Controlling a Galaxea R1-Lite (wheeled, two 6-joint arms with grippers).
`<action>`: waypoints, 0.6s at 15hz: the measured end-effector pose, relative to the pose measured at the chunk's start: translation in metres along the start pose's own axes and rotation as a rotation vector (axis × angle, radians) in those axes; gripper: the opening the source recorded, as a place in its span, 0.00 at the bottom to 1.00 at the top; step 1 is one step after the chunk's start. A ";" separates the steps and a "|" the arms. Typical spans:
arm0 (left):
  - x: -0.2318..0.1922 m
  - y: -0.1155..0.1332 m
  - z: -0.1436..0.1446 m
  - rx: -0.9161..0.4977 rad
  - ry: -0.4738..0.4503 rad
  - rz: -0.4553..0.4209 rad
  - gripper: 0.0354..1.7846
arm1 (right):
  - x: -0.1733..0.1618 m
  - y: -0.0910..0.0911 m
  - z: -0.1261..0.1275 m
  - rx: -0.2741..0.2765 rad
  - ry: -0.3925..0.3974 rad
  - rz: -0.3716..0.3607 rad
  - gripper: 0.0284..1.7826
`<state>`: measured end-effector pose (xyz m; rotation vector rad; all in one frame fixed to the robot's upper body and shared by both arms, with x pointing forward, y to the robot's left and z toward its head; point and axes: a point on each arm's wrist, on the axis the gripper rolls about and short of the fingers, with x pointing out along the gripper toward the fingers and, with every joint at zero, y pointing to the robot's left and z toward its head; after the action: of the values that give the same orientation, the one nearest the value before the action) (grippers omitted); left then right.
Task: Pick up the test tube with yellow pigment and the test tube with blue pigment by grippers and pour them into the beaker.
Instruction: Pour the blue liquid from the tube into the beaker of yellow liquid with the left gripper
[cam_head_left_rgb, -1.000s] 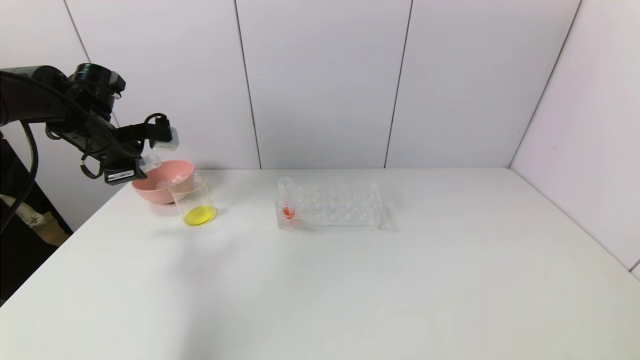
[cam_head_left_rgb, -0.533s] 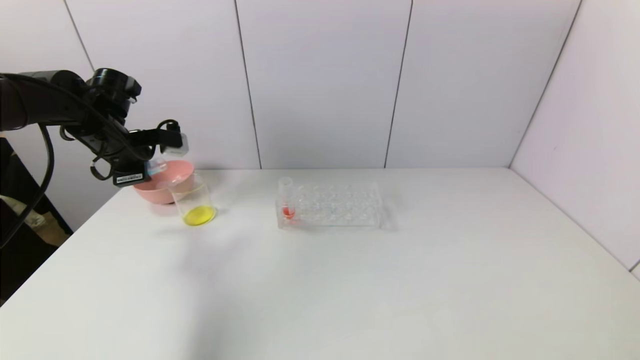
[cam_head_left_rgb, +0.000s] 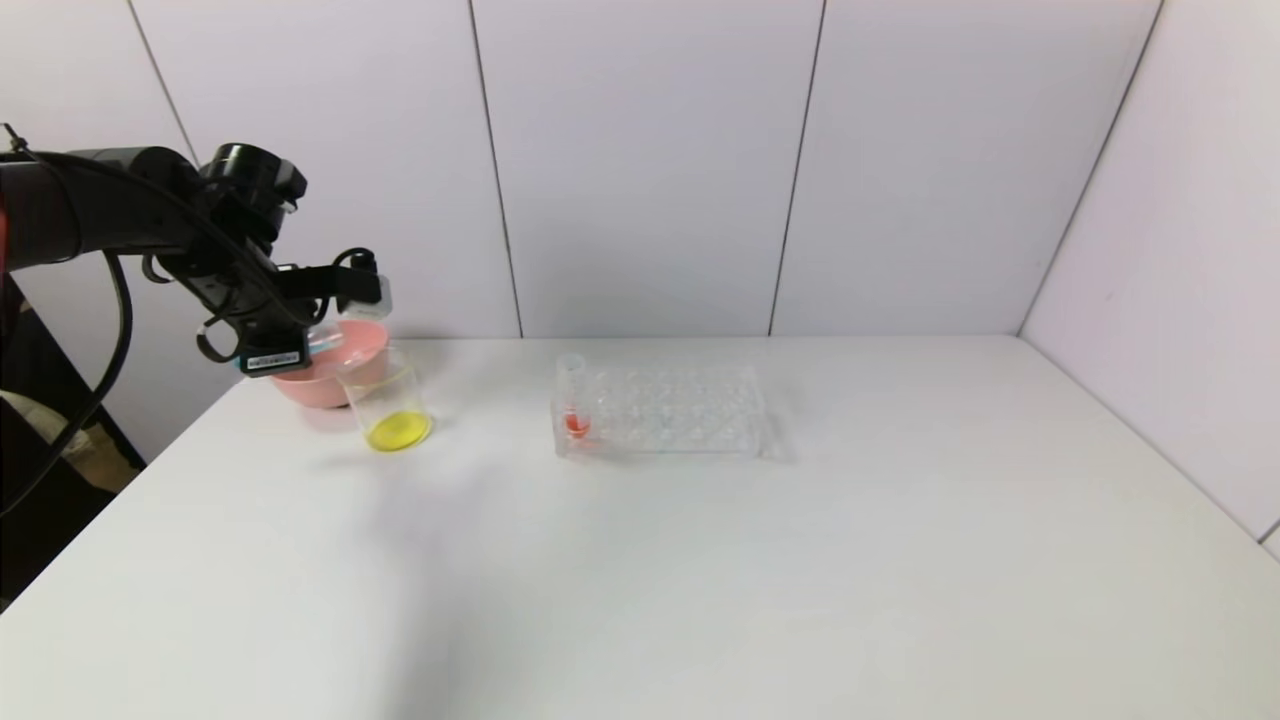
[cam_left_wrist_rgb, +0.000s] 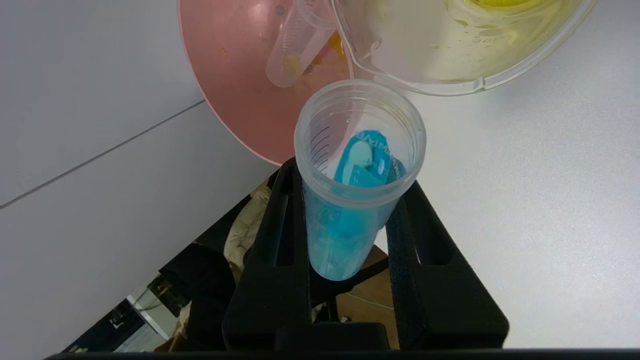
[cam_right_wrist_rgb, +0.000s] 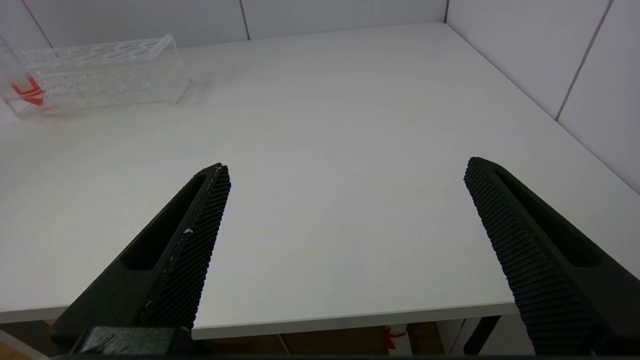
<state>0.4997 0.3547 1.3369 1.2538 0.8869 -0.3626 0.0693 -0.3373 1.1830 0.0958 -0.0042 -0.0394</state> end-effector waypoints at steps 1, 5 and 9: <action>0.000 0.000 0.000 0.000 0.002 0.000 0.24 | 0.000 0.000 0.000 0.000 0.000 0.000 0.96; -0.001 -0.001 0.002 0.005 0.036 0.011 0.24 | 0.000 0.000 0.000 0.000 0.000 0.000 0.96; -0.001 -0.001 0.005 0.013 0.066 0.023 0.24 | 0.000 0.000 0.000 0.000 0.000 0.000 0.96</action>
<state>0.4997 0.3494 1.3372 1.2928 0.9269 -0.3110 0.0693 -0.3373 1.1829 0.0956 -0.0038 -0.0395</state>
